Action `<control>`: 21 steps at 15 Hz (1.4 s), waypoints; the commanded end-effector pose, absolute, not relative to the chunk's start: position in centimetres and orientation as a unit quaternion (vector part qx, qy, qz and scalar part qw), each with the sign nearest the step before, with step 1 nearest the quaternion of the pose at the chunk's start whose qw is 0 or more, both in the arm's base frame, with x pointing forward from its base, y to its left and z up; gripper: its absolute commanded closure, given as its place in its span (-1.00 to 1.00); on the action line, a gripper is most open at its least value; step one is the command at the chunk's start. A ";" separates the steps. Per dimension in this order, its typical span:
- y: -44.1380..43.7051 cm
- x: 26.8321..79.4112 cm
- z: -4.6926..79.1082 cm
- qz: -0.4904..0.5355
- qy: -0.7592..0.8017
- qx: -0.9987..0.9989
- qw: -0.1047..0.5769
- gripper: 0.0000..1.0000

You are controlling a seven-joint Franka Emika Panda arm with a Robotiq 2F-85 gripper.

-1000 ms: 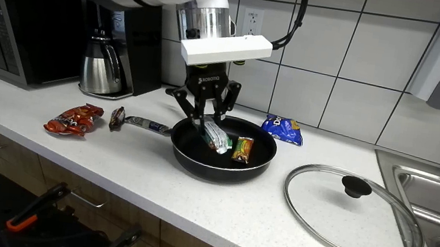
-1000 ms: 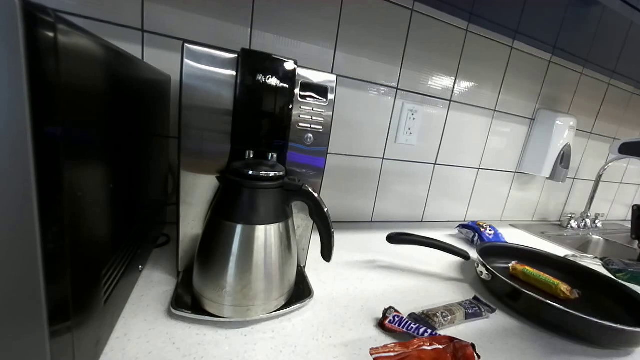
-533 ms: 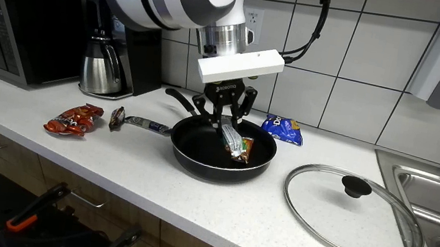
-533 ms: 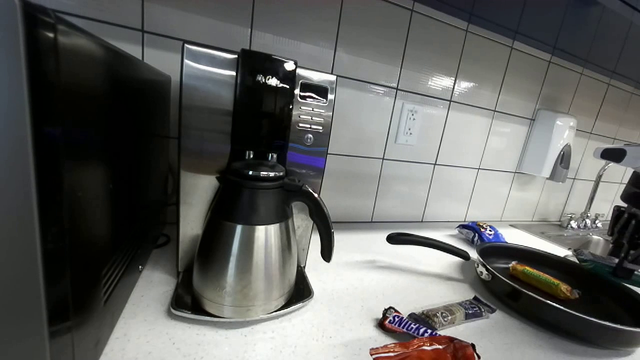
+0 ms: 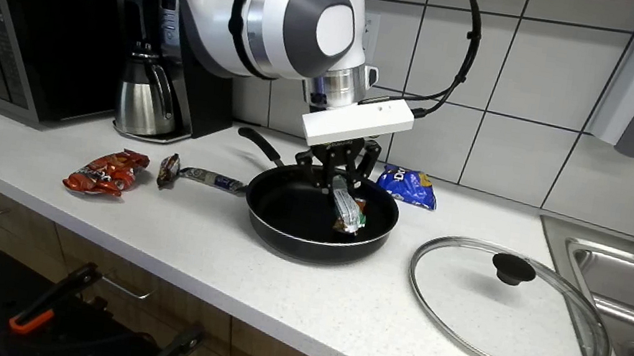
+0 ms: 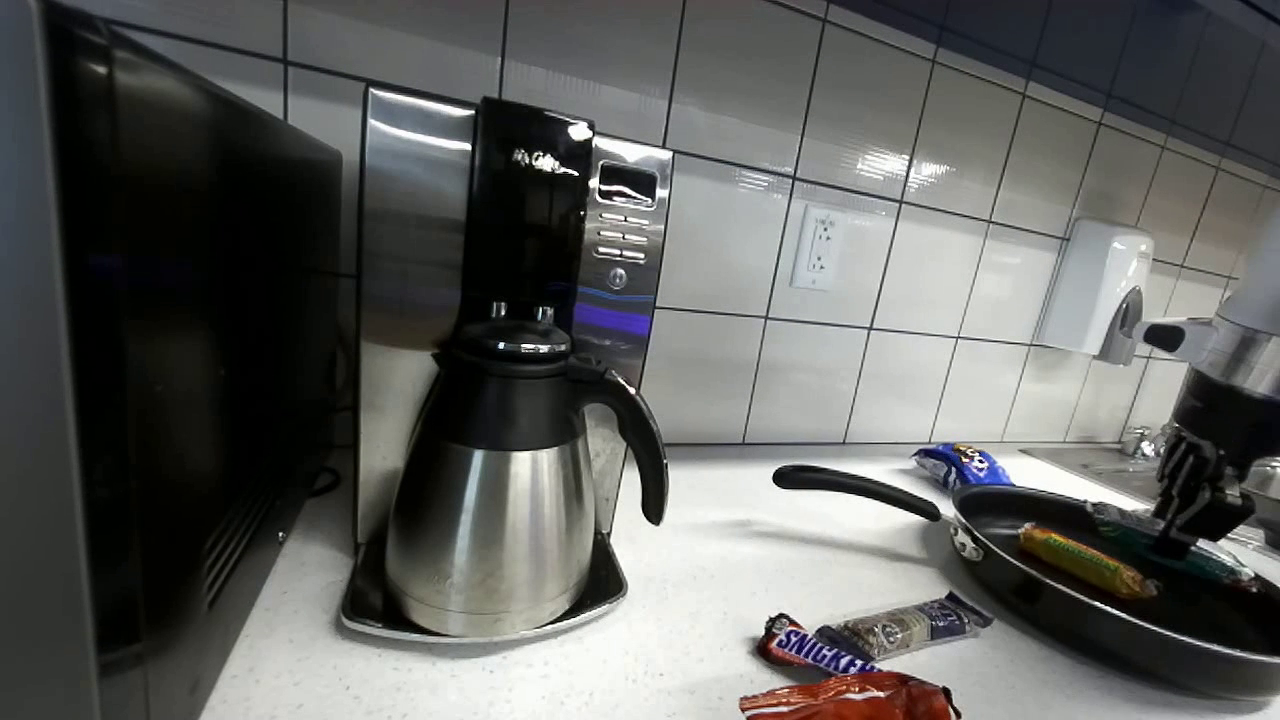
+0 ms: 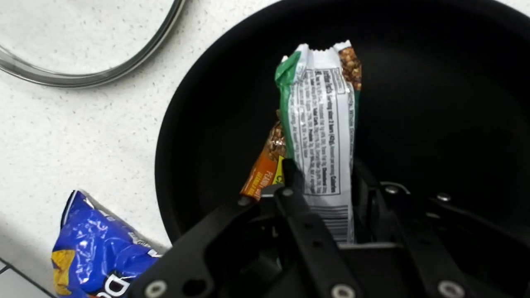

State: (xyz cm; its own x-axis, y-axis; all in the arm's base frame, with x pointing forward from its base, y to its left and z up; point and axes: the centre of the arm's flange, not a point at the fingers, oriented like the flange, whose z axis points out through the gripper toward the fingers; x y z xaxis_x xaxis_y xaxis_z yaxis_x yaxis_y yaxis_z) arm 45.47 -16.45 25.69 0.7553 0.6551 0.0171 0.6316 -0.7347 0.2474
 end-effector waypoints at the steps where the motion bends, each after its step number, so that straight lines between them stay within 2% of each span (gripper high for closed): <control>1: -16.7 47.4 24.9 0.066 0.333 0.934 0.114 -0.22; 6: -14.8 47.2 26.3 0.082 0.356 0.924 0.110 -0.92; 7: -13.8 47.1 26.7 0.085 0.365 0.921 0.109 -0.99; 14: -5.3 48.0 29.4 0.106 0.496 0.857 0.094 -1.00; 21: 0.7 49.2 28.3 0.094 0.642 0.759 0.058 -1.00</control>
